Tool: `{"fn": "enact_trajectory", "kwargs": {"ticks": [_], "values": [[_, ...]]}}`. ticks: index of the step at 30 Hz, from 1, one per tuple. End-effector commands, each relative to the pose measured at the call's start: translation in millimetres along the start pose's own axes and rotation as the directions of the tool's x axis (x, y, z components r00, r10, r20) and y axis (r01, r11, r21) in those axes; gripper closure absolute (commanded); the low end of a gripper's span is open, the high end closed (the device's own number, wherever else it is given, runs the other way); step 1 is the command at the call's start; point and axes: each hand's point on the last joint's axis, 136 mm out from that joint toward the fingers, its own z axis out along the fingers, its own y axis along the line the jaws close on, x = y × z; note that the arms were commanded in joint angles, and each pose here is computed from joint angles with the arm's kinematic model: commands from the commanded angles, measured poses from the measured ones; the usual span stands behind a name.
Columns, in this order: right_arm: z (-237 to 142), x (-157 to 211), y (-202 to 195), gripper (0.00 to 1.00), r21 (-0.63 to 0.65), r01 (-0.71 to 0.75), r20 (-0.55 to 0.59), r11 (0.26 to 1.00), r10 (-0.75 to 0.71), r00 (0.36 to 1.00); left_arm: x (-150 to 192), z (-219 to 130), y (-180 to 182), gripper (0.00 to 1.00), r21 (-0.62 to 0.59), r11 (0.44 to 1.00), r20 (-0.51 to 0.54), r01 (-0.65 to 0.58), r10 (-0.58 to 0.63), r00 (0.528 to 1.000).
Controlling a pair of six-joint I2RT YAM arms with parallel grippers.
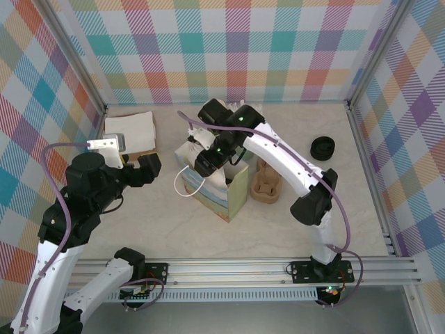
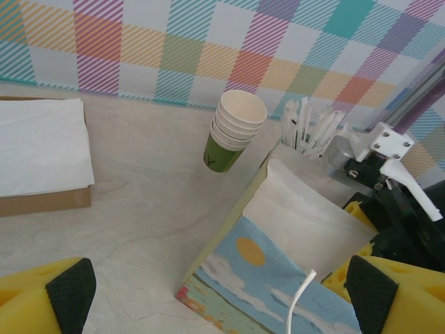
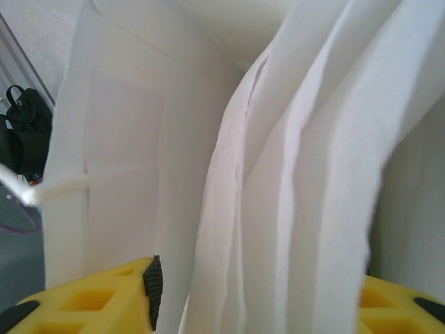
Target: Pack the takeout coffee
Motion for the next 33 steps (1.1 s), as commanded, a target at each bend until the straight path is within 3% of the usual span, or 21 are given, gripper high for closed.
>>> {"fn": "enact_trajectory", "kwargs": {"ticks": [1,6,12,15,21,33], "values": [[-28.9,0.7,13.2,0.43,-0.007,0.023,0.046,1.0,-0.022,0.999,-5.4,-0.8,-3.6,0.05,0.016,1.0,0.03,0.009,-0.01,1.0],[-44.9,-2.4,15.5,0.37,0.005,0.027,0.095,1.0,-0.027,0.995,-5.5,-0.2,-3.9,0.05,0.017,1.0,0.029,0.01,-0.011,1.0],[-55.7,-1.2,19.3,0.4,0.005,0.03,0.116,1.0,-0.031,0.993,-4.6,0.8,-4.0,0.05,0.018,1.0,0.026,0.009,-0.009,1.0],[-55.3,1.8,14.5,0.55,0.031,0.026,0.103,0.999,-0.029,0.994,-4.6,1.0,-3.6,0.05,0.015,1.0,0.026,0.01,-0.01,1.0],[-38.6,7.9,-0.8,0.98,0.089,0.02,0.049,0.996,-0.024,0.999,-3.2,2.0,-3.1,0.05,0.014,1.0,0.022,0.009,-0.009,1.0],[28.1,22.5,-24.2,1.0,0.101,-0.007,-0.106,0.995,0.018,0.994,-3.1,2.4,-4.0,0.05,0.018,1.0,0.02,0.011,-0.011,1.0]]}}
